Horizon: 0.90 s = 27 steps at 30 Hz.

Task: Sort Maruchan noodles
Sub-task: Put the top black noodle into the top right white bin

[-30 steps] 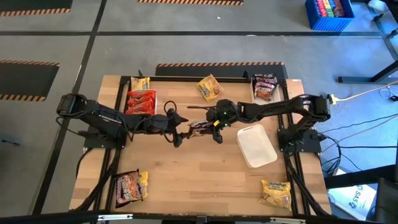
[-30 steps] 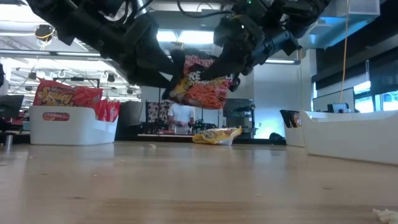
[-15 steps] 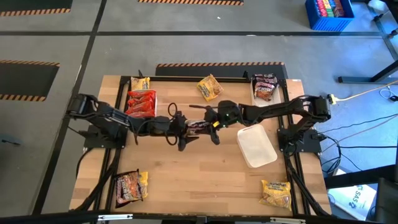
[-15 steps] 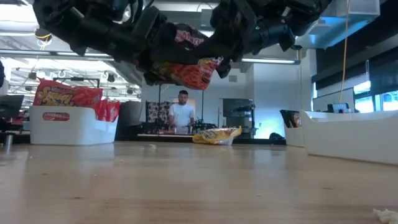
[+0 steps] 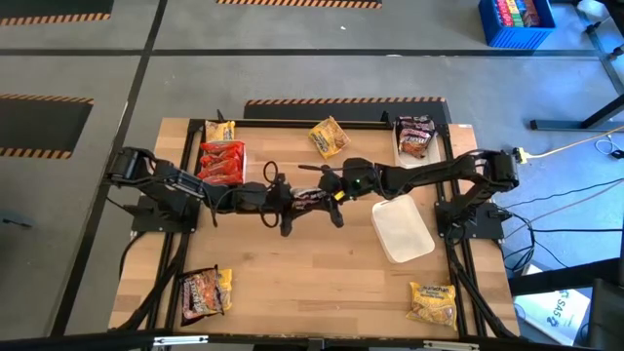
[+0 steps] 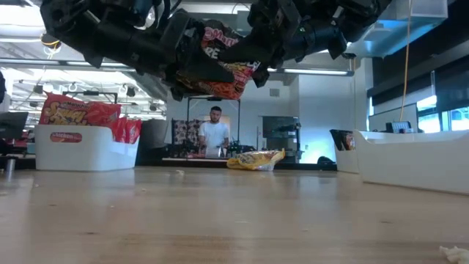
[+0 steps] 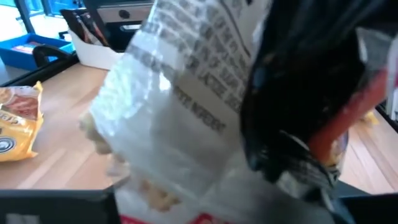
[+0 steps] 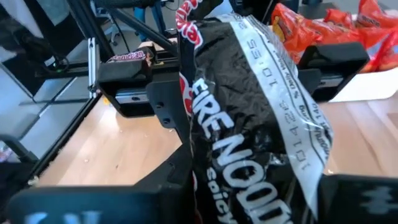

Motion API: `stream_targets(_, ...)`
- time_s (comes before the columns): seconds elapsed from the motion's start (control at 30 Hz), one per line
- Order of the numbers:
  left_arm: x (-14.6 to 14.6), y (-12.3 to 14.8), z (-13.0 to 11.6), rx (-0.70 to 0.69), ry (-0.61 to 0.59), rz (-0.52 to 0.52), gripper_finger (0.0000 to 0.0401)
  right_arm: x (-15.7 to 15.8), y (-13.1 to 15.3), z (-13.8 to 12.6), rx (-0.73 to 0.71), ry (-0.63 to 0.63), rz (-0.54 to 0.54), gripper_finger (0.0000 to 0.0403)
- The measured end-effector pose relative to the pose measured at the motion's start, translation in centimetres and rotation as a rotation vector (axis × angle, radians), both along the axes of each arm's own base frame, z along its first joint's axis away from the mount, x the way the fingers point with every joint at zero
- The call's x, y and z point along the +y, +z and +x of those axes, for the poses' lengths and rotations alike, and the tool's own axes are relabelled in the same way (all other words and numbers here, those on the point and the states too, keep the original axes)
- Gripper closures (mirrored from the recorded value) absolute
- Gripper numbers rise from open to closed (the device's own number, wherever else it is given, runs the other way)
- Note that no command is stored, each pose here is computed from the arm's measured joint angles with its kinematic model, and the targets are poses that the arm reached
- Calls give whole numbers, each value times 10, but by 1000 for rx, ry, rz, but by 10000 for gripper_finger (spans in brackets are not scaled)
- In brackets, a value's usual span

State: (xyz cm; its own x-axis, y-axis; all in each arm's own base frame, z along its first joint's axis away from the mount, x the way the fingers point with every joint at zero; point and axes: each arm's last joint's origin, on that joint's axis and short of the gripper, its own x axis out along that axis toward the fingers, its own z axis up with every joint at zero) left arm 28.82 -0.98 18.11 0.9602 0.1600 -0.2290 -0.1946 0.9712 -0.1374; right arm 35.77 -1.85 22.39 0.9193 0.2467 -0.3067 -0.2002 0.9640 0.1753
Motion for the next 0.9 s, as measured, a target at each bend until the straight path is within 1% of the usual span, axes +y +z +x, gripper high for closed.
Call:
stream_targets(0.07, 0, 1, 0, -5, -13, 11, 228, 0, 0, 0, -5, 8, -4, 303)
stream_targets(0.13, -1, 1, 0, -9, -25, 14, 238, 0, 0, 0, -5, 20, 0, 290)
stream_targets(0.2, -1, 1, 0, -10, -32, 15, 244, 1, 1, -1, -8, 46, 11, 265)
stream_targets(0.3, -1, 3, 1, -24, -41, 24, 247, 2, 9, -6, -13, 86, 7, 215)
stream_targets(0.4, -4, 5, 0, -27, -58, 36, 248, -2, 23, -19, 31, 85, -22, 171)
stream_targets(0.5, -5, 6, 0, -28, -66, 37, 248, -8, 42, -37, 83, 58, -72, 141)
stream_targets(0.57, -6, 5, -1, -19, -69, 43, 248, -9, 55, -47, 80, 34, -98, 130)
stream_targets(0.7, -6, 5, -1, -20, -74, 50, 248, -7, 74, -58, 6, 20, -115, 119)
stream_targets(0.77, -6, 5, -1, -25, -72, 56, 248, -7, 80, -57, -52, 16, -117, 119)
stream_targets(0.83, -6, 6, -1, -29, -72, 56, 248, -8, 87, -55, -115, -7, -91, 119)
stream_targets(0.9, -6, 6, -1, -29, -72, 56, 248, -8, 89, -53, -152, -11, -86, 118)
